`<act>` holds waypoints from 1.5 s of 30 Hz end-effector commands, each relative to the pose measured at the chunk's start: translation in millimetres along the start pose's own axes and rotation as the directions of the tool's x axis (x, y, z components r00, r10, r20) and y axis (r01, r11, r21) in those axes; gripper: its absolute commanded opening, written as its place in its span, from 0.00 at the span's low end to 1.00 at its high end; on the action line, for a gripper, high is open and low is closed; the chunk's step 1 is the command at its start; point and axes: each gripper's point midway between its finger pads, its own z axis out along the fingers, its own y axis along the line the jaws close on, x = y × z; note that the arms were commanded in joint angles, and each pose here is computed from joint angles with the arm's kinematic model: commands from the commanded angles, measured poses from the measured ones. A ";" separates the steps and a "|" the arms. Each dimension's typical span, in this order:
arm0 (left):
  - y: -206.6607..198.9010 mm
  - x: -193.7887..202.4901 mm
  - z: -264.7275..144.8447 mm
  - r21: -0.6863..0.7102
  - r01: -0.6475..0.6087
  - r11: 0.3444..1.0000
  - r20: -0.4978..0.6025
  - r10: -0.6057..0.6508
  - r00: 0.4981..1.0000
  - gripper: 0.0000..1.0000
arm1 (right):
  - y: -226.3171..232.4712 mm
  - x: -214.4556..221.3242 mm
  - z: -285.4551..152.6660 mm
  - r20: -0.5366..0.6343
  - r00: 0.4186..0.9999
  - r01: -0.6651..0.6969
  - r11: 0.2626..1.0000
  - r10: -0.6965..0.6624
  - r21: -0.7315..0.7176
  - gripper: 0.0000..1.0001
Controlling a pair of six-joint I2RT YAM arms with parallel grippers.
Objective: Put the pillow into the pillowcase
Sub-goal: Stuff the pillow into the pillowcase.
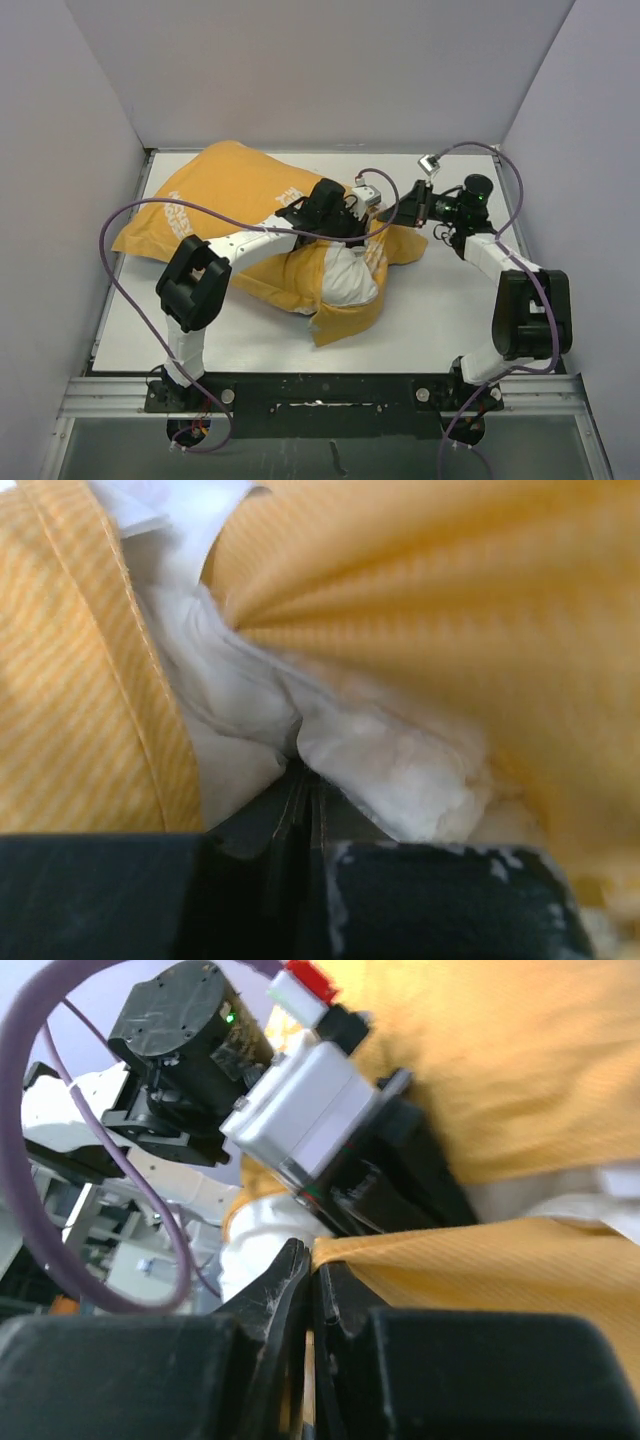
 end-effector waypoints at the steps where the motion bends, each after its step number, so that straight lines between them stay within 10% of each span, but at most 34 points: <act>1: -1.7 86.0 8.0 0.013 0.226 0.974 -0.265 -0.215 0.940 0.00 | 47.3 15.0 33.2 -0.108 0.952 0.286 0.958 -0.286 -0.010 0.00; 4: 4.2 3.1 -16.0 0.101 0.357 0.929 0.025 -0.361 0.932 0.14 | 21.1 39.3 30.5 -0.153 0.940 0.318 0.945 -0.305 0.071 0.00; 8: -3.7 -77.7 -91.7 0.360 0.439 0.823 0.300 -0.548 0.781 0.36 | -26.6 37.4 4.6 -0.141 0.971 0.219 0.951 -0.192 0.217 0.00; 12: -41.5 -118.9 -160.6 0.606 0.351 0.714 0.344 -0.633 0.694 0.64 | -50.8 40.6 4.7 -0.158 0.978 0.170 0.954 -0.134 0.247 0.00; 19: -98.3 -132.8 -221.1 0.755 0.219 0.618 0.315 -0.635 0.705 0.67 | -41.5 40.8 15.8 -0.184 0.970 0.197 0.959 -0.160 0.203 0.00; 23: -123.7 -112.0 -227.4 0.585 0.137 0.800 0.384 -0.421 0.822 0.62 | -27.8 31.8 12.6 -0.148 0.970 0.218 0.961 -0.194 0.172 0.00; 26: -154.1 -69.9 -221.8 0.285 -0.180 0.941 0.422 0.045 0.905 0.66 | -19.2 27.4 11.0 -0.133 0.969 0.228 0.962 -0.209 0.150 0.00; 33: -159.1 49.2 -201.3 0.109 -0.761 0.640 0.185 0.739 0.648 0.83 | -12.6 28.8 11.3 -0.121 0.970 0.227 0.967 -0.213 0.114 0.00; 45: -104.3 60.0 -119.6 0.064 -0.815 0.575 -0.071 0.818 0.571 0.85 | -5.9 33.5 7.9 -0.123 0.963 0.251 0.962 -0.238 0.108 0.00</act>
